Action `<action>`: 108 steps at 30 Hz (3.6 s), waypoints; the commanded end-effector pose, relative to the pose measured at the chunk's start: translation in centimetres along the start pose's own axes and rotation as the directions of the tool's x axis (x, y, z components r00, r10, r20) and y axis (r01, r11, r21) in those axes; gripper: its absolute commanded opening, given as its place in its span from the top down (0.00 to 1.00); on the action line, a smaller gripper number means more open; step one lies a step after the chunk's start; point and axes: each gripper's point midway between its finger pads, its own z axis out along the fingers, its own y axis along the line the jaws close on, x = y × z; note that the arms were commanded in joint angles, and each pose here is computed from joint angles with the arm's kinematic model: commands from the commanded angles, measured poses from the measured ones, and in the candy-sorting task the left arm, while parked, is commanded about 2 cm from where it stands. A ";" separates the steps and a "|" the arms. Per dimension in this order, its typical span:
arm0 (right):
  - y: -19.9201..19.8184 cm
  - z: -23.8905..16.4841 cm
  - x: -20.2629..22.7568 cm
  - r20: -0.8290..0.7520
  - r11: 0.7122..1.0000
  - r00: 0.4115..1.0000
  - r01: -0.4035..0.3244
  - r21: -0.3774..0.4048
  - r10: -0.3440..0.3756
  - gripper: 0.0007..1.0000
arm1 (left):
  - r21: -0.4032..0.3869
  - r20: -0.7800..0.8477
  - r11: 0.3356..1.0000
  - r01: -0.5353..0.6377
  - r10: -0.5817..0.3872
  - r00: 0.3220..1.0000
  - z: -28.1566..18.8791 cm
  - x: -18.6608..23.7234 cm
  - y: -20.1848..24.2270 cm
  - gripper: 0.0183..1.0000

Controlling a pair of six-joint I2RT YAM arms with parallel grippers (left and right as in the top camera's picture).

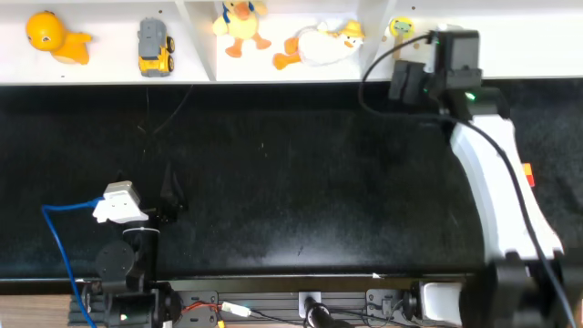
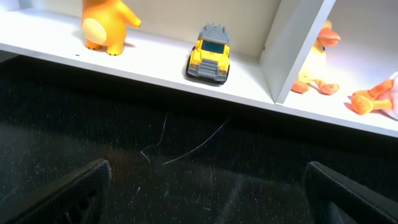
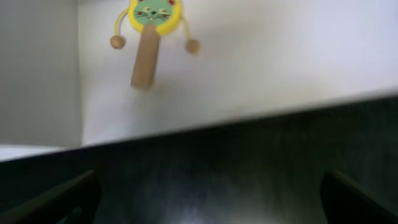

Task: Store Toys

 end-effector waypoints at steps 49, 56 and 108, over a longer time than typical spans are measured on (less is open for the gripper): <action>-26.5 0.4 13.7 -0.064 0.411 0.456 -0.722 0.556 0.888 0.03 | -0.003 0.009 1.000 -0.004 0.004 1.000 0.0 0.0 0.0 0.00; -26.2 1.9 14.7 -0.100 0.416 0.442 -0.710 0.569 0.891 0.06 | -0.003 0.009 1.000 -0.004 0.004 1.000 0.0 0.0 0.0 0.00; -24.1 6.3 16.8 -0.144 0.478 0.493 -0.663 0.576 0.858 0.30 | -0.003 0.009 1.000 -0.004 0.004 1.000 0.0 0.0 0.0 0.00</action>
